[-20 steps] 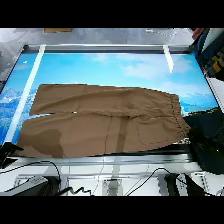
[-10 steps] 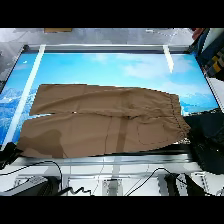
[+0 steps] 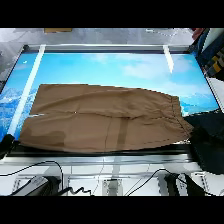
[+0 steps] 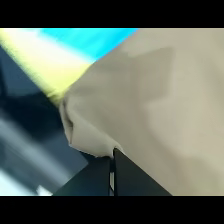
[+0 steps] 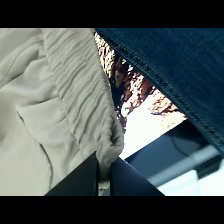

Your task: Fold the clothes and pants, and hang the long-sleeved shirts on hangers.

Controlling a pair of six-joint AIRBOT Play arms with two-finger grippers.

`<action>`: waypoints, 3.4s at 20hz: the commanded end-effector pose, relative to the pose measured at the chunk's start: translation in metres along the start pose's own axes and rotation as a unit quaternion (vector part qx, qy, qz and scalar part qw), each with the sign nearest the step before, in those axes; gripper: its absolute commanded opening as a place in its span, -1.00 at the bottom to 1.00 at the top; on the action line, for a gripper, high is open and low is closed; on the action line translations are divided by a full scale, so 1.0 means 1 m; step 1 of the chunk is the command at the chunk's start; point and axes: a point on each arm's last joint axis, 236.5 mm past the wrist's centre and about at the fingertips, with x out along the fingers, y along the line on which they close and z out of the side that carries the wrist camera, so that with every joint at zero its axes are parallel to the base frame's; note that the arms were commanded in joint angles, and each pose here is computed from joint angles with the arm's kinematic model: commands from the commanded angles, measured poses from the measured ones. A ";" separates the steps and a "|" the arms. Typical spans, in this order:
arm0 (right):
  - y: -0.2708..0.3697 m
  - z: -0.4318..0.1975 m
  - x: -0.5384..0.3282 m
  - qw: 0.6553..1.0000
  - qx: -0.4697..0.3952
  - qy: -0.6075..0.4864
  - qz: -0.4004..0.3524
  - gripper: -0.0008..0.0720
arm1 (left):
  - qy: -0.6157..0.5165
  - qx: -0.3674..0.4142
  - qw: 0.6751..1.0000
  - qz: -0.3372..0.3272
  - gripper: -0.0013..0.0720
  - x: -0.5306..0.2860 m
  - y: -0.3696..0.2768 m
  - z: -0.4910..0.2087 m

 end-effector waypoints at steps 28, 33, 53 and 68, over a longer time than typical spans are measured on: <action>0.008 0.094 -0.103 0.987 -0.002 -0.151 -0.059 -0.90 | -0.086 0.179 0.977 -0.079 -0.94 0.084 -0.297 0.146; 0.028 0.128 -0.038 0.991 0.034 -0.129 0.003 -0.89 | -0.084 0.179 0.979 -0.053 -0.95 0.108 -0.316 0.163; 0.088 0.201 0.091 0.966 0.093 -0.232 0.061 0.79 | -0.194 0.203 0.956 -0.082 1.00 0.127 -0.358 0.194; 0.085 0.173 0.103 0.982 0.063 -0.170 0.041 0.78 | 0.112 0.238 0.955 0.139 0.64 0.079 -0.117 0.075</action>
